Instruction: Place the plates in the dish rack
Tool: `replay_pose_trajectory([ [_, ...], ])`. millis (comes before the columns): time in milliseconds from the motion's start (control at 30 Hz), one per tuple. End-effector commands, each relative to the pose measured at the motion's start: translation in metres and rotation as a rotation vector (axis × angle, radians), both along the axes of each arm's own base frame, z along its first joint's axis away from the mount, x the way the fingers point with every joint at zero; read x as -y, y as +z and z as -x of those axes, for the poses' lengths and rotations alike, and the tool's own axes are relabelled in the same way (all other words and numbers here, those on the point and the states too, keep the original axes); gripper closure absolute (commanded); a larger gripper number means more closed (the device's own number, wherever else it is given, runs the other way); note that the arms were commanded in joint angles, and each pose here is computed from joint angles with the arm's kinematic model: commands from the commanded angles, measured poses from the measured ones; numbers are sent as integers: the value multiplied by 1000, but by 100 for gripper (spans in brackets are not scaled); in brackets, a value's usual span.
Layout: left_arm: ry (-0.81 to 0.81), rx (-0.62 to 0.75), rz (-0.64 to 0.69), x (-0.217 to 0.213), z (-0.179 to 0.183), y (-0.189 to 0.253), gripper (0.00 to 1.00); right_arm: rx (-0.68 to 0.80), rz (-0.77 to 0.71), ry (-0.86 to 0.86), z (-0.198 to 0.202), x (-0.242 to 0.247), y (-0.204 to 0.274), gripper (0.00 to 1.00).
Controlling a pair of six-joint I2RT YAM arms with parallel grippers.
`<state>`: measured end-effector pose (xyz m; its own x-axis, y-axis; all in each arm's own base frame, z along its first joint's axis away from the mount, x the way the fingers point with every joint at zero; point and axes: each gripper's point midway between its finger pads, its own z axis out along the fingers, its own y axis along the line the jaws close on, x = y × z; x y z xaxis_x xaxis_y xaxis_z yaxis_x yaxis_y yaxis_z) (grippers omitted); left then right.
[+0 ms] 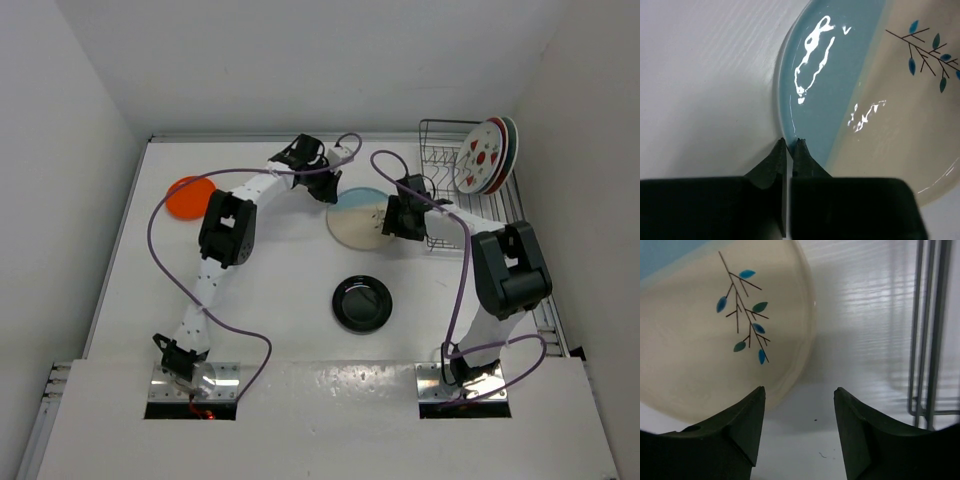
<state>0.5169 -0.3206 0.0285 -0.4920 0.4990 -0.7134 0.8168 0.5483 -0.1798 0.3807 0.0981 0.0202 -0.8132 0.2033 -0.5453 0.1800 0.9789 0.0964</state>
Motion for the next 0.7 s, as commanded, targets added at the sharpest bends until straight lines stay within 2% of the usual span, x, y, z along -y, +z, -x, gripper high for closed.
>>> replay_pose_trajectory([
  [0,-18,-157,-92,-1,38,-52,100,43,-111,25,-8,-17,5,41],
  [133,-4,-74,-122,-6,23,-32,100,88,-155,99,-9,-20,10,32],
  [200,-25,-6,-121,-6,16,-8,100,89,-175,148,-7,-24,12,29],
  [267,-97,82,-112,-8,10,16,100,88,-203,229,-4,-30,17,28],
  [333,-235,173,-75,-2,19,49,100,88,-232,283,-1,-35,18,24],
  [433,-347,257,-43,1,33,80,100,94,-304,332,3,-45,19,23],
  [667,-405,267,4,4,49,96,100,94,-397,341,4,-56,-8,22],
])
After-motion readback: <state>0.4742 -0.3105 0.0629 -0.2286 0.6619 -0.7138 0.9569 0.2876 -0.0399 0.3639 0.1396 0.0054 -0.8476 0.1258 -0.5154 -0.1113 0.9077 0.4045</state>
